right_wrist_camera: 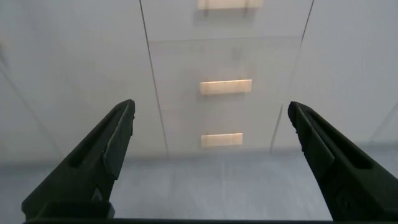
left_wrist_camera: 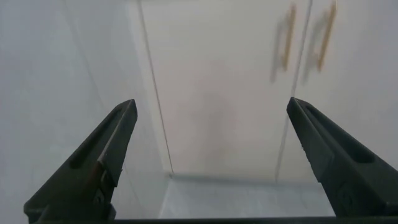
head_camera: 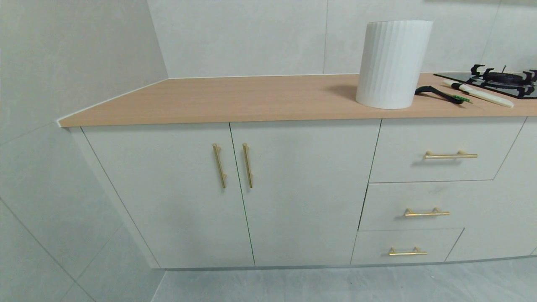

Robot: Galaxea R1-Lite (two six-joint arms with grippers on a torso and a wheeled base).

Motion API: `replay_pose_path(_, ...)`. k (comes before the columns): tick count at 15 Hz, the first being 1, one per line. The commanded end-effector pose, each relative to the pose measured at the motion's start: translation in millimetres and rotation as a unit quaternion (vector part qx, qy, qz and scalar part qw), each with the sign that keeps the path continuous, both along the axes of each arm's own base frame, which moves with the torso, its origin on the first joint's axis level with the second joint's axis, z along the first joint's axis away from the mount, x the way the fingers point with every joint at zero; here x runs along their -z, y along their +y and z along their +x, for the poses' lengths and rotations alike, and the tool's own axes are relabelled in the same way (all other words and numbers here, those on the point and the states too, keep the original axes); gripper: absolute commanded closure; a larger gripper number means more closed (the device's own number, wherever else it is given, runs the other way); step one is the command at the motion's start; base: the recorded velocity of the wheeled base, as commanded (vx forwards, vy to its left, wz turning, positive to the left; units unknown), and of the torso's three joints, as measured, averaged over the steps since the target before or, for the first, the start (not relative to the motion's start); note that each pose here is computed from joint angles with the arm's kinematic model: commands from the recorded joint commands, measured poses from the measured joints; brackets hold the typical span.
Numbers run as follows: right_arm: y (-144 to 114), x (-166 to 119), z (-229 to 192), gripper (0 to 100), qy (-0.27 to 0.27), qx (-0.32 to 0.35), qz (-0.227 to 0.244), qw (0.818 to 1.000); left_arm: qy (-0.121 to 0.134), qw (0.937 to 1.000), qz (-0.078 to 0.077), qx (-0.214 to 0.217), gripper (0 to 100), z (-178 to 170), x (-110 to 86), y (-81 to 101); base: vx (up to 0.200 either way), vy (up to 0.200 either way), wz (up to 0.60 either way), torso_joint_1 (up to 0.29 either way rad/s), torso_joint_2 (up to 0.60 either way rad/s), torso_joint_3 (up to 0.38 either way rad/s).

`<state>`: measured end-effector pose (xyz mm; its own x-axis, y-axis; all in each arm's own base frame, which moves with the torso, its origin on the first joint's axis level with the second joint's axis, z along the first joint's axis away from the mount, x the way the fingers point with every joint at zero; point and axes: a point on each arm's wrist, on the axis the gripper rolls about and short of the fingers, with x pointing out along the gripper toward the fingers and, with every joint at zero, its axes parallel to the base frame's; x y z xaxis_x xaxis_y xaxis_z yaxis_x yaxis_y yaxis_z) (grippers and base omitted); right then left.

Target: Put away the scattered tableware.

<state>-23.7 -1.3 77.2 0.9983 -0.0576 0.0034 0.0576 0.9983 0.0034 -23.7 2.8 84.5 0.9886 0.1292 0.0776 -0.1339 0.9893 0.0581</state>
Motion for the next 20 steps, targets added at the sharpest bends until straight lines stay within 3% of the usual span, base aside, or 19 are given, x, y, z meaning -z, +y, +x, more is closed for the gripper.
replay_pose_path(1,0.2,2.1,0.7,0,0.005,-0.004,0.001,1.000,0.020,0.9998,-0.002,0.007,0,0.7,5.2,-0.3,0.000,0.000,0.00,0.000,0.00,0.000)
replay_pose_path(3,0.5,2.1,0.8,0,0.005,-0.010,0.001,1.000,0.021,0.9994,-0.011,0.027,0,0.9,5.4,-1.2,0.000,0.000,0.00,0.000,0.00,0.000)
replay_pose_path(5,0.4,1.9,0.7,0,0.004,-0.010,0.002,1.000,0.039,0.9977,-0.022,0.050,0,1.0,9.3,-2.2,0.000,0.000,0.00,0.000,0.00,0.000)
replay_pose_path(7,0.5,1.9,0.8,0,0.004,-0.010,0.000,1.000,0.035,0.9975,-0.034,0.050,0,1.0,8.7,-2.1,0.000,0.000,0.00,0.000,0.00,0.000)
replay_pose_path(20,1.0,1.9,0.8,0,0.004,-0.023,0.008,1.000,0.036,0.9975,-0.033,0.051,0,1.2,8.6,-2.2,0.000,-0.015,0.00,0.000,0.00,0.000)
